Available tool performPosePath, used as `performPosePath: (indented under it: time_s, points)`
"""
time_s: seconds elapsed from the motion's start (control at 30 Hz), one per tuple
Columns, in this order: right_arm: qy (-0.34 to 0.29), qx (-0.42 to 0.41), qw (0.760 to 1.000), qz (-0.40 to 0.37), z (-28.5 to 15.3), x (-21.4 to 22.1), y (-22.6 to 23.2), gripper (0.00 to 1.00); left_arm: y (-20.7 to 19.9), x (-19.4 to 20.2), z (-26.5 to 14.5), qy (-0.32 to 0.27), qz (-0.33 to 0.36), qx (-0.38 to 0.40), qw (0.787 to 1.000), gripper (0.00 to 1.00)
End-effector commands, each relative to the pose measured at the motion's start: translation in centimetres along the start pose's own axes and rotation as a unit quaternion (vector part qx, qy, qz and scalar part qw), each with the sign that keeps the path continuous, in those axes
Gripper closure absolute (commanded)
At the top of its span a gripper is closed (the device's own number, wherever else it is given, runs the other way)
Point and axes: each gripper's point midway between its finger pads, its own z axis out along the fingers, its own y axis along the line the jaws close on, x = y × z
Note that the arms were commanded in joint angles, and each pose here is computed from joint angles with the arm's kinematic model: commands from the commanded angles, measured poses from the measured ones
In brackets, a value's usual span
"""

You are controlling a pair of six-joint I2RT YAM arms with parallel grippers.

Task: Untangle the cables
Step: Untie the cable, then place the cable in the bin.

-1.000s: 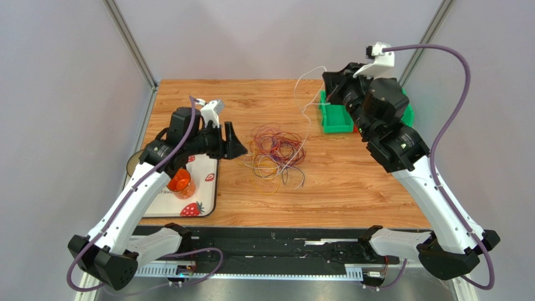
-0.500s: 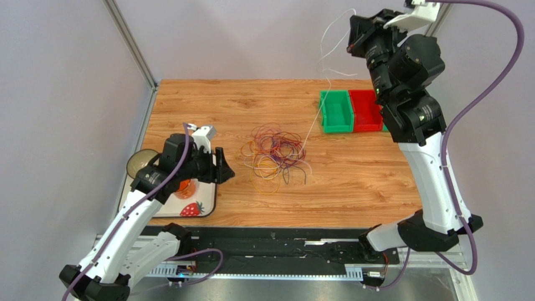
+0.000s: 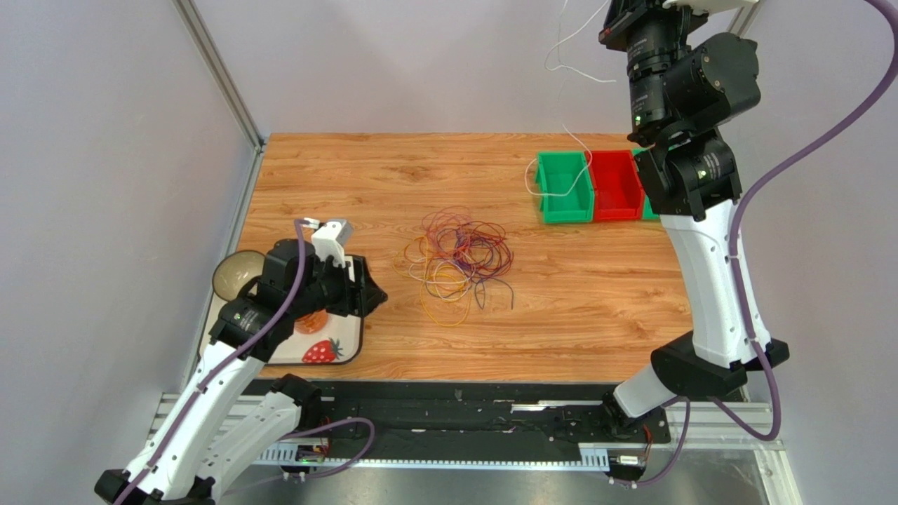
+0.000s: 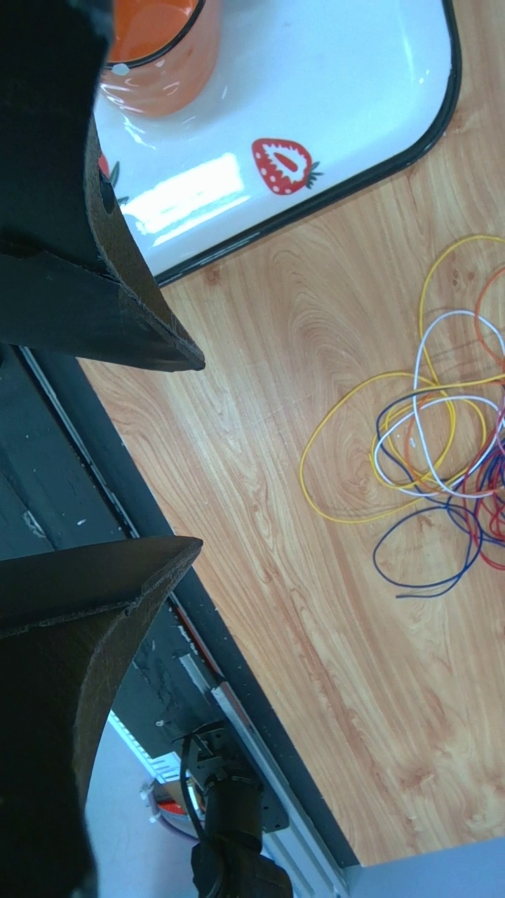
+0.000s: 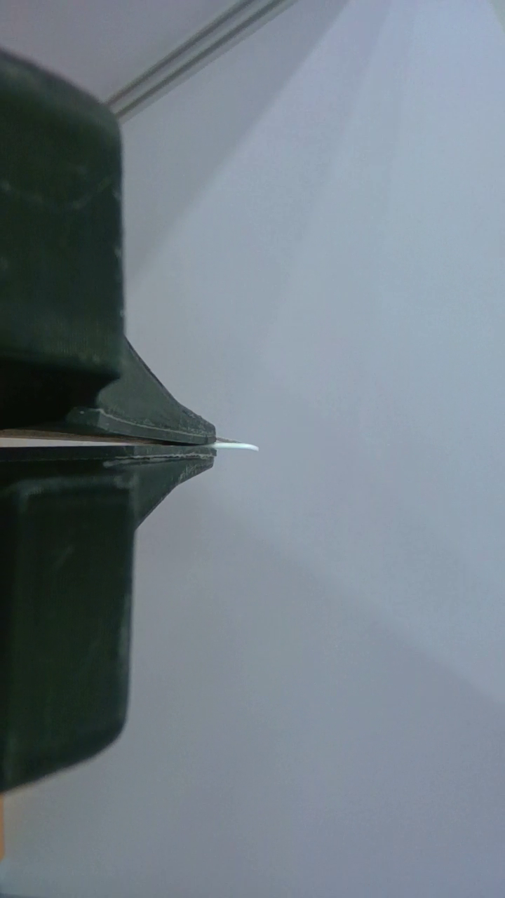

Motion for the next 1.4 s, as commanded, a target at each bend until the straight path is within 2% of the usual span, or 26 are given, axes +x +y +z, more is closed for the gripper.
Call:
performPosePath:
  time_s: [0.0,0.27,0.97,1.07,1.37]
  points:
    - [-0.039,0.006,0.999,-0.025,1.7,-0.5,-1.3,1.00,-0.2,-1.3,-0.4,-0.035,0.012,0.003,0.999,0.33]
    - [-0.057,0.000,0.997,-0.042,4.2,0.2,-2.8,1.00,0.0,-1.3,-0.5,-0.038,0.013,-0.001,0.999,0.33]
    - [-0.170,0.036,0.984,-0.051,6.5,-5.8,-8.6,1.00,0.2,-1.2,0.1,-0.029,0.012,-0.005,0.999,0.34]
    - [-0.169,0.039,0.983,-0.060,6.9,-5.6,-9.5,1.00,0.2,-1.2,0.1,-0.029,0.013,-0.005,0.999,0.34]
    - [-0.121,0.080,0.984,-0.106,9.7,0.3,-15.1,1.00,0.2,-1.1,0.2,-0.025,0.012,-0.004,1.000,0.34]
